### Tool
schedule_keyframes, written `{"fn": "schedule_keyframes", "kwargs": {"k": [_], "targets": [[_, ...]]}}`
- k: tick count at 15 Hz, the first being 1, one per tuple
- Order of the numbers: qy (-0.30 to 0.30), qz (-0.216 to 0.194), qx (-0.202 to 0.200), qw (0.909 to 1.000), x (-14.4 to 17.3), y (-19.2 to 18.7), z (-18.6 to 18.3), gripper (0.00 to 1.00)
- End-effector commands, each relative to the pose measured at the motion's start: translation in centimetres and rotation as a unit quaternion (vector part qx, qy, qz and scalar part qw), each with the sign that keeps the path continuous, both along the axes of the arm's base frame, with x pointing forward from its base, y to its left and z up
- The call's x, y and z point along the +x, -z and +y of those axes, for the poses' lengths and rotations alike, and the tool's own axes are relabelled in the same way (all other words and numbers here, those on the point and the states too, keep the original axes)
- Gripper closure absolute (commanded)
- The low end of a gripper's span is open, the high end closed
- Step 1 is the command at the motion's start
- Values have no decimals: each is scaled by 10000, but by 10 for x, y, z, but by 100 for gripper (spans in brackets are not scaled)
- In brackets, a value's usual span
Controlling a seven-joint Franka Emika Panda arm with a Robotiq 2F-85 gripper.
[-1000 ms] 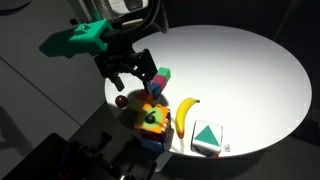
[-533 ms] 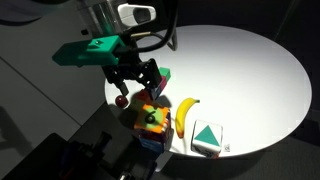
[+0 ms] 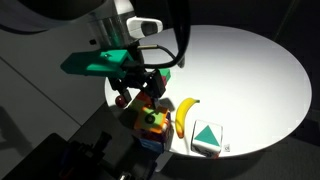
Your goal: Remove the block with a number image on top from the stack and put it on the table on the left side of the green block
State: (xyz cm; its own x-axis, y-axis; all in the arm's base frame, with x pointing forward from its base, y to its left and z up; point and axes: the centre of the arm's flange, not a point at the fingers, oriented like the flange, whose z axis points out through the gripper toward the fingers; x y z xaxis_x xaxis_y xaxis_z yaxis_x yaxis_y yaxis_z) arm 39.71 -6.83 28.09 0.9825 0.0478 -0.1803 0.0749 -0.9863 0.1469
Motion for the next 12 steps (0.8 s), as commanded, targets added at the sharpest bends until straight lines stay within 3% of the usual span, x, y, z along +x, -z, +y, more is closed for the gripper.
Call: {"fn": "schedule_keyframes", "kwargs": {"k": [1, 12], "targets": [[15, -39, -66, 10000, -1, 6, -10, 0], [-165, 49, -244, 9996, -2, 22, -16, 0]]}}
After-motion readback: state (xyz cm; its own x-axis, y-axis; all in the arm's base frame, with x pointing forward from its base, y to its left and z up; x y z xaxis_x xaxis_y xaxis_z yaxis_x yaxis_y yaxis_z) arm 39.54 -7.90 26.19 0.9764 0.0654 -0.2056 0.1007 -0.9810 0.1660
